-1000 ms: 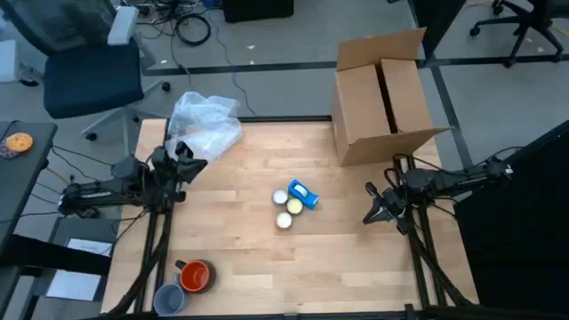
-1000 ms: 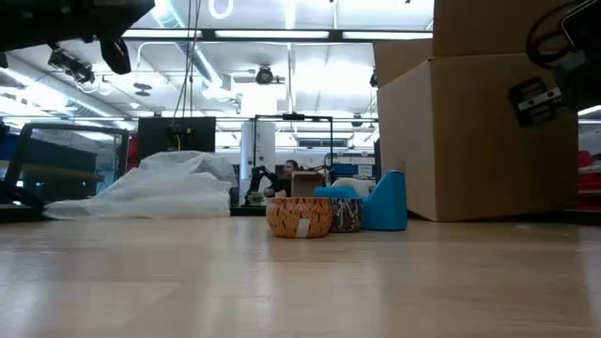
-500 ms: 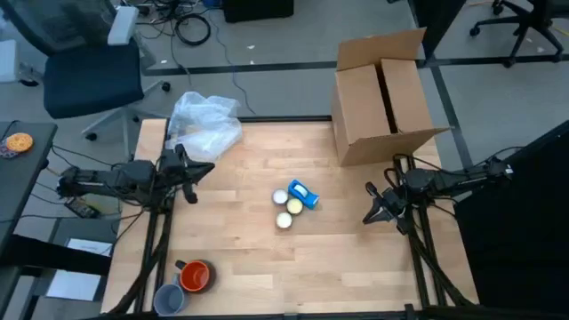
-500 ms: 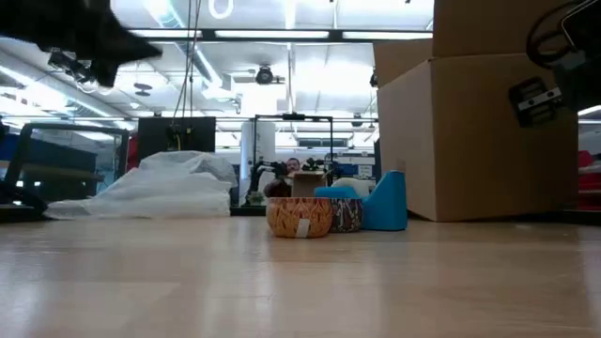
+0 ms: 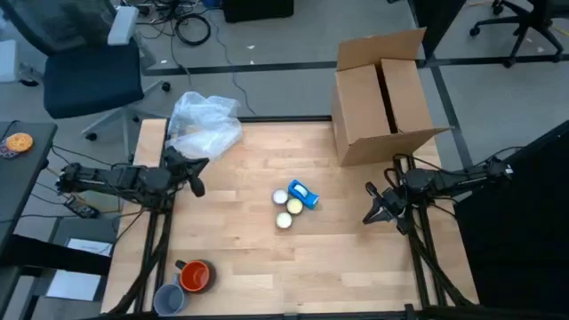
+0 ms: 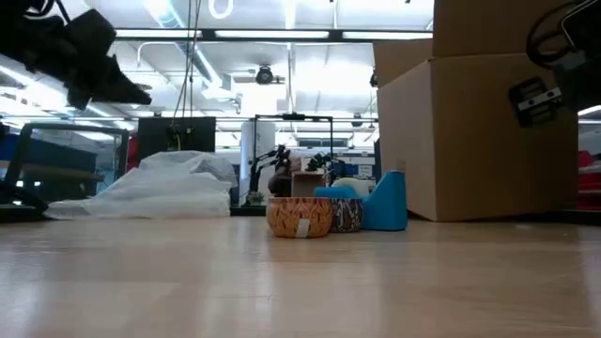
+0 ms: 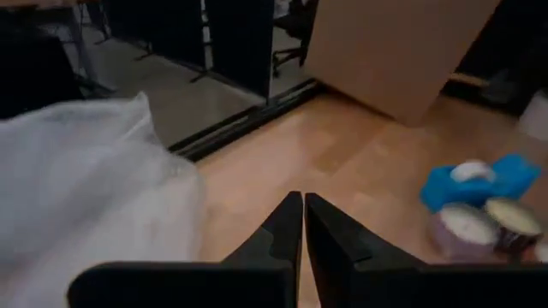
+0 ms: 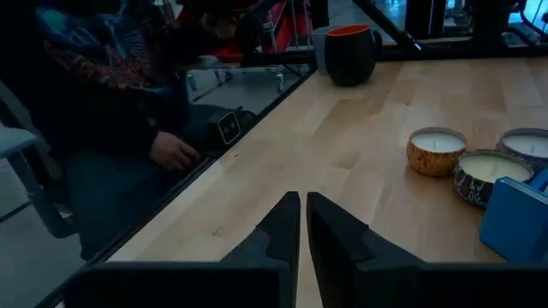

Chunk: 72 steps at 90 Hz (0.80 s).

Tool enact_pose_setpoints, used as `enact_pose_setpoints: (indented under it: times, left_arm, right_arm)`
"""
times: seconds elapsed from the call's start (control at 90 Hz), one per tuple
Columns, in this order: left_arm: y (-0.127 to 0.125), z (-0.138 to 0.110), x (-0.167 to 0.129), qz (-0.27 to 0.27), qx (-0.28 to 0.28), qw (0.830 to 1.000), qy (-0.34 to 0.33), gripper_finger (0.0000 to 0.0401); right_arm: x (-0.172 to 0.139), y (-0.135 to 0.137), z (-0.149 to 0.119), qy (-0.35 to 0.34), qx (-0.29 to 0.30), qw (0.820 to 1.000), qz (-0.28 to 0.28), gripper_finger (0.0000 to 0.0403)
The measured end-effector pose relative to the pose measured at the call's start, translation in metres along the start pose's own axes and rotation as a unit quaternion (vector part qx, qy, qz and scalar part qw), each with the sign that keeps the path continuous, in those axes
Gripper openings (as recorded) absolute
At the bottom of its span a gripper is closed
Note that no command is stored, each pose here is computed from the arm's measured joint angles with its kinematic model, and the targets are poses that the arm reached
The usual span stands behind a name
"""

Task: Wrap mug
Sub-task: Prepare the transparent bubble wrap

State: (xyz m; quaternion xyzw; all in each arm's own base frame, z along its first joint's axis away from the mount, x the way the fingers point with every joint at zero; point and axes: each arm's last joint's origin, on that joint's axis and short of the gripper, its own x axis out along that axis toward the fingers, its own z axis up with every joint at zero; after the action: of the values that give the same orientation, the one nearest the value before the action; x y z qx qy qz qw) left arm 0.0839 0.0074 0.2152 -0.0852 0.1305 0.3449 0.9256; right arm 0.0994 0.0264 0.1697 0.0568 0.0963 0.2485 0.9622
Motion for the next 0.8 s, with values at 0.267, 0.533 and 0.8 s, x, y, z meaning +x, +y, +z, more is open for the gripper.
enact_pose_setpoints:
  times: [0.267, 0.533, 0.8]
  left_arm:
    - [-0.004, -0.006, 0.006, 0.01, 0.018, 1.0, 0.022, 0.0076]
    - [-0.012, -0.006, 0.024, 0.079, 0.048, 0.995, 0.031, 0.0178]
    - [-0.019, -0.019, 0.053, 0.153, 0.057, 0.982, 0.094, 0.0203]
  right_arm:
    - [0.0, 0.0, 0.0, 0.0, 0.0, 1.0, 0.0, 0.0003]
    - [0.0, 0.0, 0.0, 0.0, 0.0, 1.0, 0.0, 0.0003]
    - [0.0, 0.0, 0.0, 0.0, 0.0, 1.0, 0.0, 0.0003]
